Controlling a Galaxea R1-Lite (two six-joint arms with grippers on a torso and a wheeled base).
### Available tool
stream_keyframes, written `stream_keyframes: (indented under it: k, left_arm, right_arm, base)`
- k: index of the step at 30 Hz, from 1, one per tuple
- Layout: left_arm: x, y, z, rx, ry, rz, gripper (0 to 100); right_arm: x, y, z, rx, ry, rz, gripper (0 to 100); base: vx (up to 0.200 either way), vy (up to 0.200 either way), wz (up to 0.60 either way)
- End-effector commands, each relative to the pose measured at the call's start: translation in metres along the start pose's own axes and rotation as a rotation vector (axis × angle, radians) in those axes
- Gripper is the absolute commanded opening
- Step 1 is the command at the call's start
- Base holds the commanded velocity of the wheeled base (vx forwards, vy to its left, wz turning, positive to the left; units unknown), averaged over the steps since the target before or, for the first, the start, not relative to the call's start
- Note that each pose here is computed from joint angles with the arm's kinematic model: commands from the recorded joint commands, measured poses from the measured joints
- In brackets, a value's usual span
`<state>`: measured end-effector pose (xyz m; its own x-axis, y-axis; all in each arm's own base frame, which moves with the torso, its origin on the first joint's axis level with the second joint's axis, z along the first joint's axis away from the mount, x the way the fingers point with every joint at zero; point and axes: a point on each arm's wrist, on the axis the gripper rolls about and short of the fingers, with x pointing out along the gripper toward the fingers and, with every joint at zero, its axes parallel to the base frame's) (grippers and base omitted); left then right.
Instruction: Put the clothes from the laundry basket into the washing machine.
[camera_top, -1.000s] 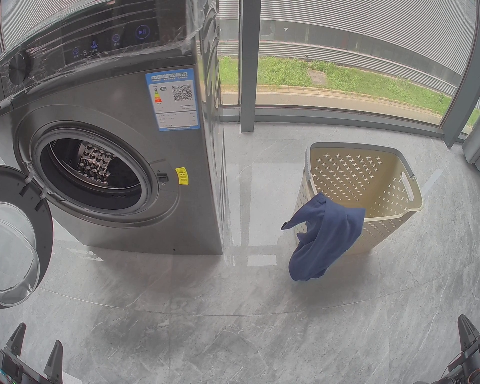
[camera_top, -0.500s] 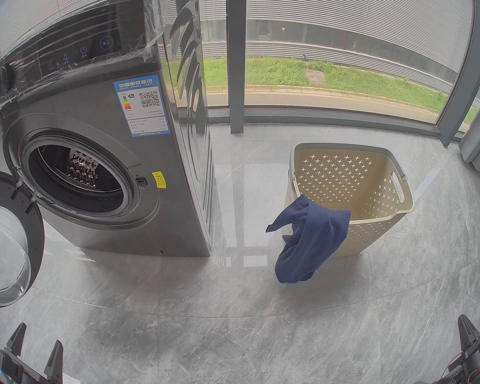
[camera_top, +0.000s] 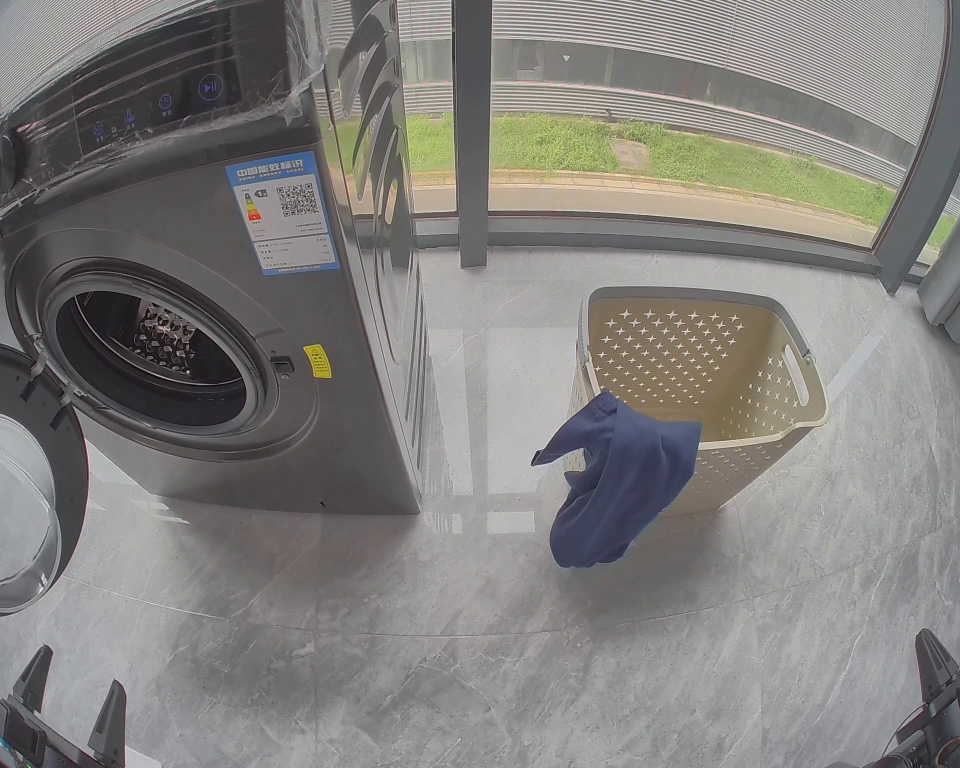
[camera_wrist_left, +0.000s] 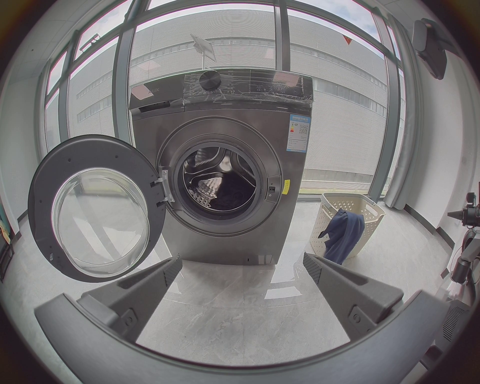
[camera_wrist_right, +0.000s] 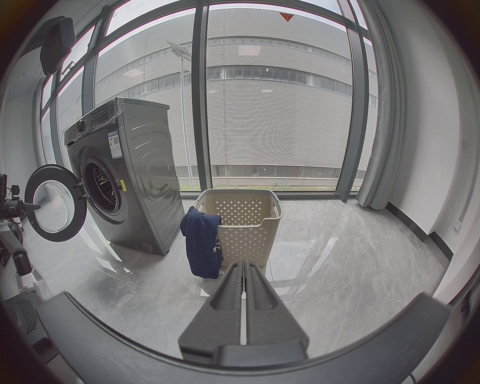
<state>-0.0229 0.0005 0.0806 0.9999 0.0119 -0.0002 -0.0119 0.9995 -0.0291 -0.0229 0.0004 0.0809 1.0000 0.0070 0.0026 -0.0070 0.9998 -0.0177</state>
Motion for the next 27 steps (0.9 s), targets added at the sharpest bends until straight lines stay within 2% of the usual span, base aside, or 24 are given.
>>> stream_keyframes:
  k: [1,27]
  left_arm:
    - [0.0001,0.0002,-0.0052,-0.003,0.001,0.0,100]
    - [0.0001,0.0002,-0.0052,-0.002,0.001,0.0,100]
  right_arm:
    - [0.0,0.0001,-0.0052,-0.001,0.001,0.001,0]
    - [0.0,0.0001,-0.0052,-0.001,0.001,0.001,0]
  base:
    - [0.0,0.0,0.0]
    - [0.0,0.0,0.0]
